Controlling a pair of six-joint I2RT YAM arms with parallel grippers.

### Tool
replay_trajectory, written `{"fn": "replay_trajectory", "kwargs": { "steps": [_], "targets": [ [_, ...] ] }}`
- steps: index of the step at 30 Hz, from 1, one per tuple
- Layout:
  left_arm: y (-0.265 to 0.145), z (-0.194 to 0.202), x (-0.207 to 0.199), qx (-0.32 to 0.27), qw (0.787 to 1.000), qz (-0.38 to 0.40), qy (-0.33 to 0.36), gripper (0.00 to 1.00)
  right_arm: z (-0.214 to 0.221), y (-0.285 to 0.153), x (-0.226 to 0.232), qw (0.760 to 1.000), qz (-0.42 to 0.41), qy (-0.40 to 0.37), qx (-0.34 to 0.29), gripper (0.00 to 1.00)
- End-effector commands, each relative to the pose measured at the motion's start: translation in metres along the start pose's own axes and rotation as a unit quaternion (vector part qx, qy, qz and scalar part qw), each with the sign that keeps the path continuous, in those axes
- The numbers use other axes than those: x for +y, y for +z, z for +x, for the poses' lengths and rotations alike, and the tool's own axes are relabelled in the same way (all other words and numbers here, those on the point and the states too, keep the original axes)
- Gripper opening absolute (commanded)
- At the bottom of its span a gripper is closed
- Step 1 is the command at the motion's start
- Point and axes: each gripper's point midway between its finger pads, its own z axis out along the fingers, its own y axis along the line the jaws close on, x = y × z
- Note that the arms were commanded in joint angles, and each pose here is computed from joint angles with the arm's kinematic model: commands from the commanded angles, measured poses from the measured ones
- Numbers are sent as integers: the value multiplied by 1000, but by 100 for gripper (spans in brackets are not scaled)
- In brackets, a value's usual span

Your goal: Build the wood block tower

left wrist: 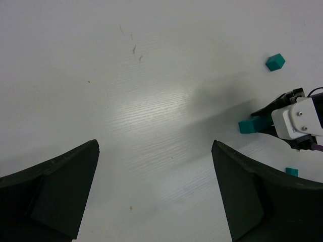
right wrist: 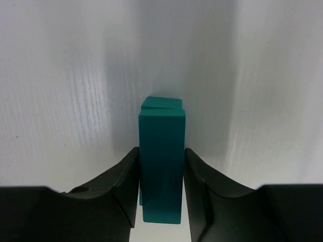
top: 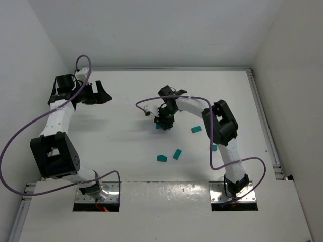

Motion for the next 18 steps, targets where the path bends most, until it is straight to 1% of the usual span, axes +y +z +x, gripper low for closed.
{"fn": "replay_trajectory", "kwargs": {
  "steps": [1,4,10,18],
  "targets": [
    [0,-20,-6,-22,1000,9,20,100,-19,-5,-13,999,17,-23,-23,38],
    [0,-20,-6,-22,1000,9,20,100,-20,-5,-12,999,16,-23,-24,35],
    [0,-20,-6,-22,1000,9,20,100,-21,-6,-14,999,20,-24,-25,33],
    [0,-20,-6,-22,1000,9,20,100,-20,-6,-13,999,25,-12,-24,25]
  ]
}}
